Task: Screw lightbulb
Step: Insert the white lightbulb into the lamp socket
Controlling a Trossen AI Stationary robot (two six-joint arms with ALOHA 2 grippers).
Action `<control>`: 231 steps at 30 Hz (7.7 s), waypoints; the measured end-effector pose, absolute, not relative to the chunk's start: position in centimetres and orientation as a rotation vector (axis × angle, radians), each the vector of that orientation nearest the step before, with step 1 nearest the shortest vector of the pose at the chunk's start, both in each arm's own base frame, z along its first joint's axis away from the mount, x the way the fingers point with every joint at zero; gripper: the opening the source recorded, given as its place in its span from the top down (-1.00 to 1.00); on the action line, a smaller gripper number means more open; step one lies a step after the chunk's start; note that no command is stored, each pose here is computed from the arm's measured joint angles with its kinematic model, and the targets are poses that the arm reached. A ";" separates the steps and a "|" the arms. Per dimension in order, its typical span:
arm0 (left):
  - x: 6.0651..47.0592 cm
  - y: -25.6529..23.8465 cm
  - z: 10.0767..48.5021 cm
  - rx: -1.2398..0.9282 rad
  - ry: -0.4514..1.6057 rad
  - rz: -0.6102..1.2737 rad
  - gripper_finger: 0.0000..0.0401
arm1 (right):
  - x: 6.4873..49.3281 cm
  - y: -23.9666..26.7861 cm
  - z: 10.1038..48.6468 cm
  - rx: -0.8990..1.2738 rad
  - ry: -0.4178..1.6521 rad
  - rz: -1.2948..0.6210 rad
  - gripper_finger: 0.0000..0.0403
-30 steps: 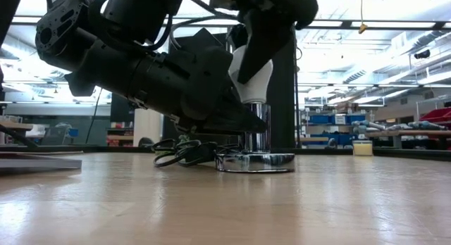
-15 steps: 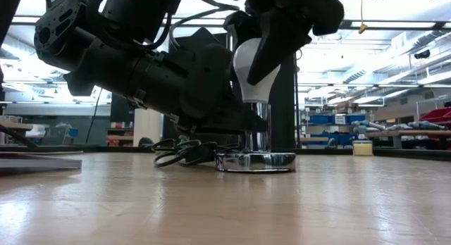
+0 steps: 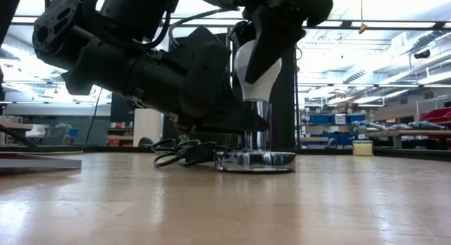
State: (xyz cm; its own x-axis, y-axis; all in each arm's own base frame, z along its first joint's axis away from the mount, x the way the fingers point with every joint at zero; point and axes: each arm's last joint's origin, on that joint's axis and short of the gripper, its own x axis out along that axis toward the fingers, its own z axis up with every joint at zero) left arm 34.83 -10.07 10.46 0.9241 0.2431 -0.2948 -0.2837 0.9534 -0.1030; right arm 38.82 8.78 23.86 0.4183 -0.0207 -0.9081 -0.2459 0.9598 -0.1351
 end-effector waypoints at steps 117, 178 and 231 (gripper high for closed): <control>34.5 -11.2 10.2 -0.077 0.334 0.166 0.06 | 27.6 20.5 14.3 0.002 0.806 -0.430 -0.71; 34.2 -12.6 10.3 -0.083 0.337 0.024 0.06 | 30.4 15.0 17.1 0.010 0.552 -0.051 -0.71; 34.1 -12.7 10.3 -0.072 0.334 0.047 0.06 | 30.5 14.4 17.2 0.059 0.578 -0.040 -0.71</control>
